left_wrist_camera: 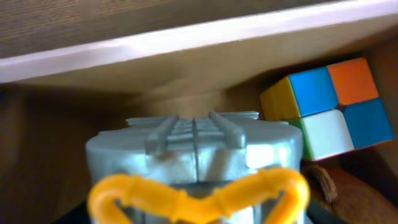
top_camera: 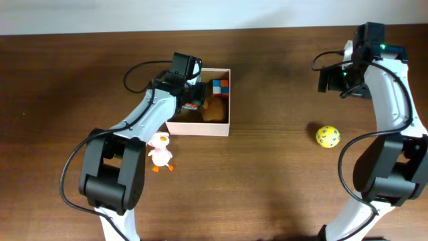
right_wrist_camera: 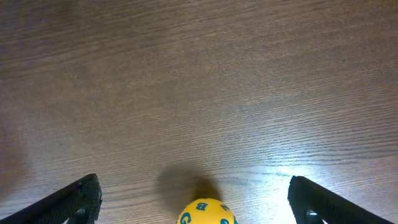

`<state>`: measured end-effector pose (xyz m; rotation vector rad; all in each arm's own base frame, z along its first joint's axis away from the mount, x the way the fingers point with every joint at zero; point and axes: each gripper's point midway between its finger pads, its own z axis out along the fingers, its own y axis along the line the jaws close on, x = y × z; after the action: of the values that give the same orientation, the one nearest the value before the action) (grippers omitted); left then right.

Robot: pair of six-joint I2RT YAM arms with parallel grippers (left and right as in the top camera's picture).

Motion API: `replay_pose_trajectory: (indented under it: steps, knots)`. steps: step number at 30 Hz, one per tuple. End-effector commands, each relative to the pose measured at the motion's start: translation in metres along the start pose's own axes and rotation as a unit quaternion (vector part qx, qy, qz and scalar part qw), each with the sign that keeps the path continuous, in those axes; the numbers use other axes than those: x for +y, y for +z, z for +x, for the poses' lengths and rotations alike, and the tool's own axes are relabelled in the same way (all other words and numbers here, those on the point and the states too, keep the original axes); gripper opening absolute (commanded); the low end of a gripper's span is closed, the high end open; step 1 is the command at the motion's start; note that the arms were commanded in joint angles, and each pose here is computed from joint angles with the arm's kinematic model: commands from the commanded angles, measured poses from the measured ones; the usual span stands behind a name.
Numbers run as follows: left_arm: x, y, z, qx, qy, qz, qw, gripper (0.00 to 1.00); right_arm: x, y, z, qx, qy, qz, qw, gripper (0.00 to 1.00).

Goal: Pack container
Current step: 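Lift the fire truck and carry it right over the box, then lower the fire truck into the box's left side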

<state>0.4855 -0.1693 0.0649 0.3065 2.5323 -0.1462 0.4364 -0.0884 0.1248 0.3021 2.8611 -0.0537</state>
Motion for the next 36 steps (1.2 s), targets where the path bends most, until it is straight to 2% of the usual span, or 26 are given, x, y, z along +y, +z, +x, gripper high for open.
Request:
replay_pose_trajectory:
  steps: [1, 7, 10, 21, 27, 36]
  knots:
    - [0.001, -0.001, -0.01, -0.015, -0.027, -0.001, 1.0, 0.56, 0.003, -0.014, -0.008, -0.02, -0.005, -0.003, 1.0, 0.99]
    - [0.0, -0.002, -0.018, -0.028, -0.038, 0.001, 0.999, 0.57, 0.003, -0.014, -0.008, -0.02, -0.005, -0.003, 1.0, 0.99]
    - [0.0, -0.003, -0.022, -0.033, -0.038, 0.002, 0.999, 0.68, 0.003, -0.014, -0.008, -0.02, -0.005, -0.003, 1.0, 0.99]
    - [-0.001, -0.015, -0.044, -0.053, -0.038, 0.0, 0.998, 0.7, 0.003, -0.014, -0.008, -0.02, -0.005, -0.003, 1.0, 0.99]
    - [0.015, -0.015, -0.034, -0.035, -0.039, -0.045, 0.998, 0.68, 0.003, -0.014, -0.008, -0.02, -0.005, -0.003, 1.0, 0.99]
    - [0.021, -0.015, -0.02, -0.006, -0.037, -0.063, 0.997, 0.7, 0.003, -0.014, -0.008, -0.02, -0.005, -0.003, 1.0, 0.99]
